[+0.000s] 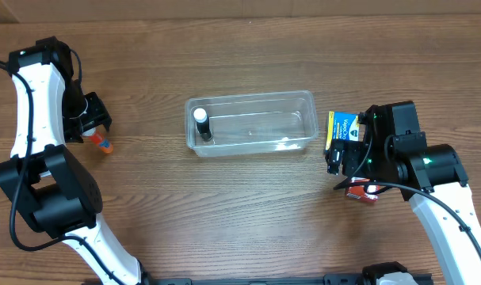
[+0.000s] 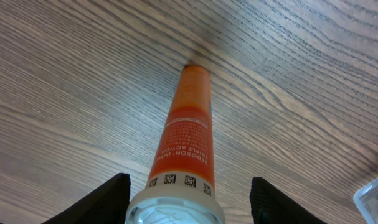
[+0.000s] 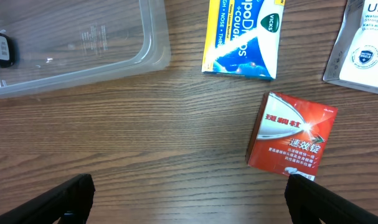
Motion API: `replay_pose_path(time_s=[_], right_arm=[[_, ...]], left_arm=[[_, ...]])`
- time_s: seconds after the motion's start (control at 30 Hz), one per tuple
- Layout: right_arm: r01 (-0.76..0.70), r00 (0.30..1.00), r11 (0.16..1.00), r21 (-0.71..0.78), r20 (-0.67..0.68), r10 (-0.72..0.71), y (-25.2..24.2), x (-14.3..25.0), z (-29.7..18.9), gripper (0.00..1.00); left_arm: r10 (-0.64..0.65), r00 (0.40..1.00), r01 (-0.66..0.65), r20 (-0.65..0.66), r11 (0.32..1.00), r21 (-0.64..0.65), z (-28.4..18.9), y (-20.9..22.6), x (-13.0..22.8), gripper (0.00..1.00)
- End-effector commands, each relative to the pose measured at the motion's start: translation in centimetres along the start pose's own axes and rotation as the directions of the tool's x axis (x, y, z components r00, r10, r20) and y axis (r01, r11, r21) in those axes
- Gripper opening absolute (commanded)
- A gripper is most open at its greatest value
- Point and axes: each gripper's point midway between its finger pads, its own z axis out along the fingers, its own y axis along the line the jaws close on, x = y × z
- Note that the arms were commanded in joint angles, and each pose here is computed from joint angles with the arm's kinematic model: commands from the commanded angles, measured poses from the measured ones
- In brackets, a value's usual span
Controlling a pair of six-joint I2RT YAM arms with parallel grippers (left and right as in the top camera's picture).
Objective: Pack container
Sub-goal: 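Move the left gripper to the orange tube and grasp it, then place the orange tube beside the black bottle in the container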
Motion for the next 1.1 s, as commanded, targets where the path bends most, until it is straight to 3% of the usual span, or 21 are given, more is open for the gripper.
replay_pose_path(time_s=[0.0,0.2,0.37,0.77,0.93,1.07], right_arm=[[-0.011,0.999,1.000,-0.001,0.033,0.011,0.0,-0.9,-0.8,1.00],[-0.011,0.999,1.000,-0.001,0.033,0.011,0.0,-0.9,-0.8,1.00],[-0.011,0.999,1.000,0.000,0.033,0.011,0.0,-0.9,-0.8,1.00],[-0.011,0.999,1.000,-0.001,0.033,0.011,0.0,-0.9,-0.8,1.00],[-0.011,0.999,1.000,-0.001,0.033,0.011,0.0,-0.9,-0.8,1.00],[-0.011,0.999,1.000,-0.001,0.034,0.011,0.1,-0.9,-0.8,1.00]], left_arm=[[0.003,1.000,-0.003,0.004,1.000,-0.013,0.4,0.2,-0.3,0.63],[0.004,0.999,-0.005,-0.032,1.000,-0.021,1.6,0.1,-0.2,0.63],[0.005,0.999,-0.006,-0.040,1.000,-0.022,2.0,0.1,-0.3,0.55],[0.005,0.999,-0.006,-0.032,0.999,-0.041,1.1,0.6,0.1,0.15],[0.019,0.995,-0.024,0.102,0.999,0.046,-4.7,-1.3,1.6,0.14],[0.159,0.941,-0.221,0.298,0.958,0.184,-12.7,-7.0,6.9,0.11]])
